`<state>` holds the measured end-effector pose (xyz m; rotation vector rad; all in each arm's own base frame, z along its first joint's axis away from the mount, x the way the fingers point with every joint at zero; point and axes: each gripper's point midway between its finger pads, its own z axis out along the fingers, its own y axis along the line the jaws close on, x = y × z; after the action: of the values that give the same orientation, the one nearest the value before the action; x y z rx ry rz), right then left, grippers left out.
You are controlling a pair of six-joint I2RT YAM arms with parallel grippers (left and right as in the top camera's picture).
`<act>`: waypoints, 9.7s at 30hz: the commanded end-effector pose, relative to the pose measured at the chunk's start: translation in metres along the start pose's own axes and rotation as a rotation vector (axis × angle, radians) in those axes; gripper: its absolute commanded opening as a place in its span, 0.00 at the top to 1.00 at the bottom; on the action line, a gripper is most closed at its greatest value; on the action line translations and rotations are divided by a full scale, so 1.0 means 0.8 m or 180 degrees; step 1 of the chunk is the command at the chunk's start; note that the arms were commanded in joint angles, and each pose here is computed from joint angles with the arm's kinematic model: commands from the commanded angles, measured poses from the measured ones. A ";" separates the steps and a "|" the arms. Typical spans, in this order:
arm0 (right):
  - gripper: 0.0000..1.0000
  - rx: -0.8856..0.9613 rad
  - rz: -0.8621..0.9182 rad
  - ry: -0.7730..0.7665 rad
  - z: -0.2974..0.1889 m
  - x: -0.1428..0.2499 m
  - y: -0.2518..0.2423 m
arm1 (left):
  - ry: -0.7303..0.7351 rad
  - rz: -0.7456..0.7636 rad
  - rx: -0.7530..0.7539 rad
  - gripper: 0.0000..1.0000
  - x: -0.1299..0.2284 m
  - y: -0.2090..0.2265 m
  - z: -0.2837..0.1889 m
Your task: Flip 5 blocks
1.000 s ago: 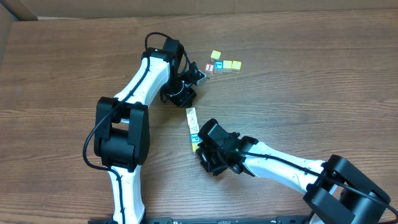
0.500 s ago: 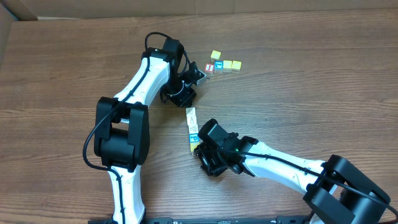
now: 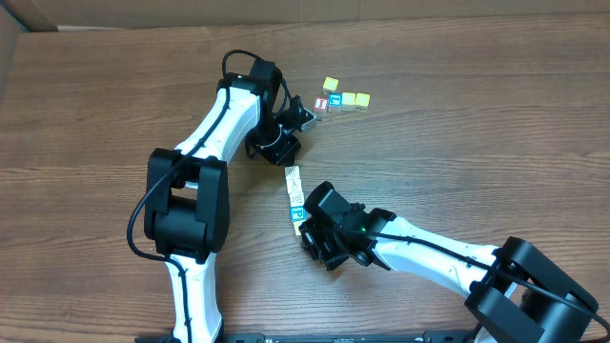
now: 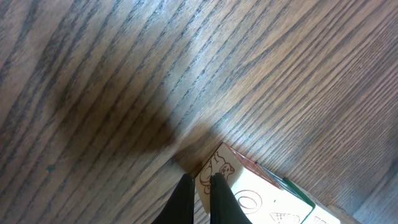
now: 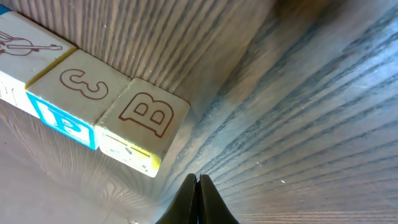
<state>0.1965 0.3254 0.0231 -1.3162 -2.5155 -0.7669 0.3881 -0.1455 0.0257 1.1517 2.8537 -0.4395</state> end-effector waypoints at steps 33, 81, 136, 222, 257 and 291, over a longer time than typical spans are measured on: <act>0.96 -0.0109 -0.2030 -0.0609 -0.116 -0.078 0.093 | -0.0713 -0.1651 -0.0849 0.96 -0.062 0.088 -0.099; 0.96 0.0335 -0.2779 -0.0527 -0.001 -0.048 0.025 | -0.0666 -0.3502 -0.0877 0.78 0.052 0.177 -0.164; 0.00 0.0816 -0.3624 -0.0966 -0.212 -0.163 0.115 | -0.0524 -0.3425 -0.0850 0.00 0.060 0.169 -0.161; 0.00 -0.1346 -0.4089 -0.2661 -0.539 -0.005 0.060 | -0.0524 -0.3425 -0.0850 0.00 0.060 0.169 -0.161; 0.00 -0.2533 -0.3446 -0.4821 -0.564 -0.061 -0.075 | -0.0524 -0.3425 -0.0850 0.00 0.060 0.169 -0.161; 0.00 -0.1646 -0.4423 -0.4431 -0.326 -0.186 -0.046 | -0.0523 -0.3425 -0.0851 0.00 0.060 0.169 -0.161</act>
<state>0.2369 0.0671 0.1742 0.5075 -4.5501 -0.8661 0.4529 0.0121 0.1099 -0.5091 2.9779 -0.1321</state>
